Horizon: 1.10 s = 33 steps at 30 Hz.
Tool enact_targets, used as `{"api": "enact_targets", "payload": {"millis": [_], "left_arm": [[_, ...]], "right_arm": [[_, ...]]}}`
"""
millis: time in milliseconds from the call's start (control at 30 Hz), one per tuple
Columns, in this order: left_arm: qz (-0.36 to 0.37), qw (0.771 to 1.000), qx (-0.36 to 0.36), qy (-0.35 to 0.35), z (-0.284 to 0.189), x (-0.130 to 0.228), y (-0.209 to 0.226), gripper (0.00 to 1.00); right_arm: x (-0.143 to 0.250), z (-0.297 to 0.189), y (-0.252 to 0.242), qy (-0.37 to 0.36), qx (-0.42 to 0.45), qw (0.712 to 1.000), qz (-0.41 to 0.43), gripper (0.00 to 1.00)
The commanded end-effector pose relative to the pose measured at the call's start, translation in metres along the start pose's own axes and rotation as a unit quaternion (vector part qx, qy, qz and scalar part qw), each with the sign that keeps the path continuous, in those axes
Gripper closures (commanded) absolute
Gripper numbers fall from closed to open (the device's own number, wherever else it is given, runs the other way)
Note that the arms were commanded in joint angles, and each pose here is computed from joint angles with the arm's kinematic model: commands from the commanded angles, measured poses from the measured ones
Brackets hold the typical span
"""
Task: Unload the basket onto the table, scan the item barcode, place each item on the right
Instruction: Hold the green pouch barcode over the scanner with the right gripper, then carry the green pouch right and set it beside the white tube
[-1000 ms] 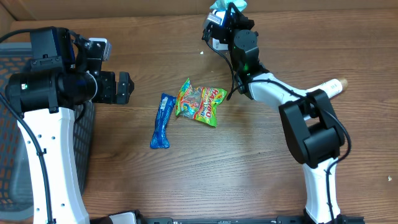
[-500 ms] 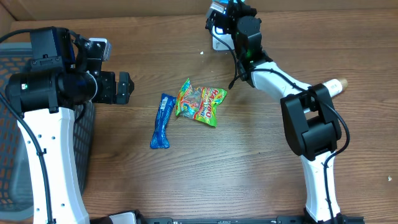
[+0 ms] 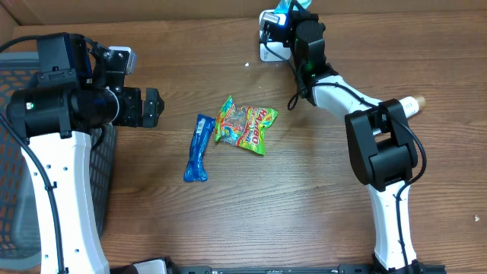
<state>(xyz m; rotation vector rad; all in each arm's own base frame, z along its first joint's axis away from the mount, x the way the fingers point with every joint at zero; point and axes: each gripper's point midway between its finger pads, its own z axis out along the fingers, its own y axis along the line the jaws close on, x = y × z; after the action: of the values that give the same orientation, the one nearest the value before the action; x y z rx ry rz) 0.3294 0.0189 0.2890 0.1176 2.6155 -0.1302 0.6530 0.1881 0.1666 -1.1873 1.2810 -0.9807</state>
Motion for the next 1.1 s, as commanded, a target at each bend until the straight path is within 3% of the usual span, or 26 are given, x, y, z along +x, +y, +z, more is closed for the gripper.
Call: {"api": "enact_targets", "payload": {"millis": [0,1067], "left_arm": [[0.003,1.000,0.004,-0.004,-0.001,-0.002,-0.001,0.00],[0.003,1.000,0.004,-0.004,-0.001,-0.002,-0.001,0.00]], "right_arm": [[-0.010,0.001,-0.016,-0.004,0.021,0.999,-0.028,0.96],[-0.033,-0.006,-0.026,-0.005,0.050,0.996,-0.073,0.96]]}}
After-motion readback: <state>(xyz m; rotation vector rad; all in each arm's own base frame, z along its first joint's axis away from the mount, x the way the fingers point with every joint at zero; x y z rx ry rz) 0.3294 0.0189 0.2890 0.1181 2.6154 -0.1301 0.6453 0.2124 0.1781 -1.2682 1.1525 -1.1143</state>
